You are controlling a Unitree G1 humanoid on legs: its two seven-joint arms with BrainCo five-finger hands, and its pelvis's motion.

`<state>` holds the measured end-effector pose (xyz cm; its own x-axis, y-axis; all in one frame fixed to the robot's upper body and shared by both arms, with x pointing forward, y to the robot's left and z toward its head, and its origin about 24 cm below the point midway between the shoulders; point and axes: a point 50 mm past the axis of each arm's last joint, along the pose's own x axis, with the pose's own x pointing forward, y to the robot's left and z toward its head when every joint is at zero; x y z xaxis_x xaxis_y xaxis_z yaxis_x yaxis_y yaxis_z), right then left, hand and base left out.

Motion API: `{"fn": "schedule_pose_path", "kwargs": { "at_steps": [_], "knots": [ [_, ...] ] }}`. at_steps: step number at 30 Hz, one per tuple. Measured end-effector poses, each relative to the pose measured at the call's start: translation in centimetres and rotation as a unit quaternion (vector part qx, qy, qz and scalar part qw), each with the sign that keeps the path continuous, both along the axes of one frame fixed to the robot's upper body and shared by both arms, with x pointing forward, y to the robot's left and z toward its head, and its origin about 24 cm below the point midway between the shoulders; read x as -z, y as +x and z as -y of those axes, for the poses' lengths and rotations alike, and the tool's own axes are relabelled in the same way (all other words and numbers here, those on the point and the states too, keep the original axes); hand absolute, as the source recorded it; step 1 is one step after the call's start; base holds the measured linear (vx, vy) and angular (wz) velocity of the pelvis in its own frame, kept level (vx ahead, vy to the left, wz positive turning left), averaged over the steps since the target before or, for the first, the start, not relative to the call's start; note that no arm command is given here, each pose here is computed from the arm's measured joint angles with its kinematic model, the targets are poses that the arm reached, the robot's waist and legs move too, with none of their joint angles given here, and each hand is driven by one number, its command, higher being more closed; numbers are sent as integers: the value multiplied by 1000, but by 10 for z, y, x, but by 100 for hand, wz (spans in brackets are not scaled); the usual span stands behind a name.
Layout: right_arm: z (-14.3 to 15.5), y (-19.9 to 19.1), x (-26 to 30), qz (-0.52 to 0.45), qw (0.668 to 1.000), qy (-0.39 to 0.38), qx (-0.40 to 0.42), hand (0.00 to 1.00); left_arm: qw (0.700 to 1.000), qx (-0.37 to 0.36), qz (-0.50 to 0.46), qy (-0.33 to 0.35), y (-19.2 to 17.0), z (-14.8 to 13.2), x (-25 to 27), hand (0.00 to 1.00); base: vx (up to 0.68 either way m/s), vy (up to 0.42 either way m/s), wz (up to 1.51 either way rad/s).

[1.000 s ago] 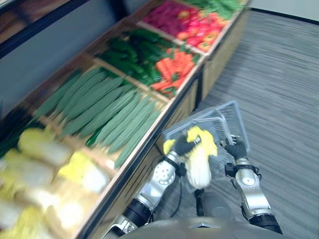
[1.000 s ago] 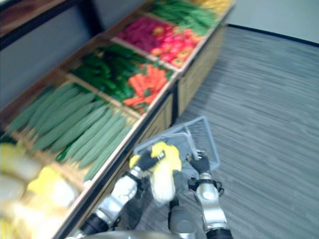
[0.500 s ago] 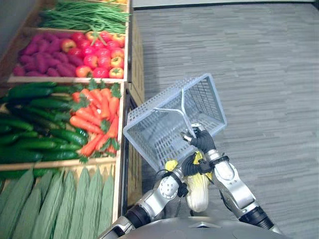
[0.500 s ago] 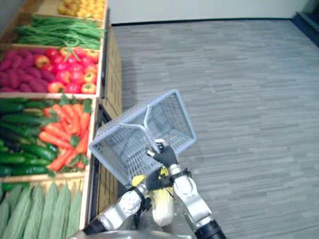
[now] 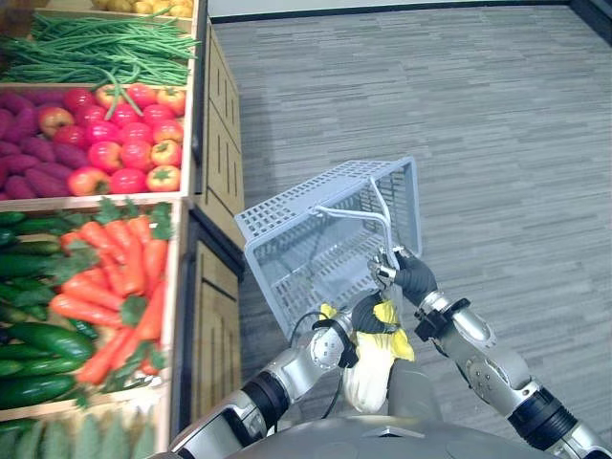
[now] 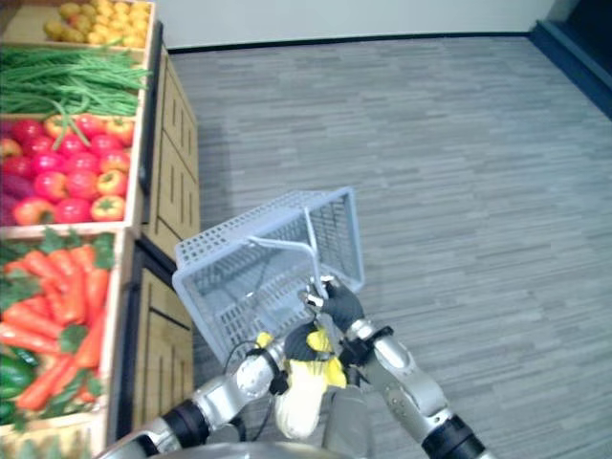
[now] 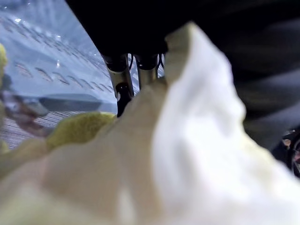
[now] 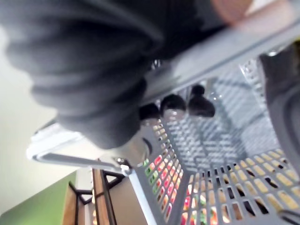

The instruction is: Pick vegetable in the basket

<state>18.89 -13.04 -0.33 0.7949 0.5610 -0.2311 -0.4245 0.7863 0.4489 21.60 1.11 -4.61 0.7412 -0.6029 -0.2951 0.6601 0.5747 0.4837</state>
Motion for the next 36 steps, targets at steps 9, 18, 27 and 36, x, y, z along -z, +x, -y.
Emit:
{"fn": "schedule_pose_path", "kwargs": {
  "at_steps": [9,18,27,36],
  "knots": [
    [-6,-53,48,-146,988,10,-45,100,998,-59,-7,-33,11,-12,-4,0,139,-260,37],
    [-6,-59,51,-159,985,14,-61,100,997,-30,9,-75,12,8,-22,0,211,10,34],
    [44,-31,89,-179,973,-90,113,100,977,-169,32,-128,3,-68,-33,0,335,75,117],
    [120,-42,98,-195,872,-185,409,100,955,-289,-24,-62,-24,-149,0,0,273,-241,197]
  ]
}}
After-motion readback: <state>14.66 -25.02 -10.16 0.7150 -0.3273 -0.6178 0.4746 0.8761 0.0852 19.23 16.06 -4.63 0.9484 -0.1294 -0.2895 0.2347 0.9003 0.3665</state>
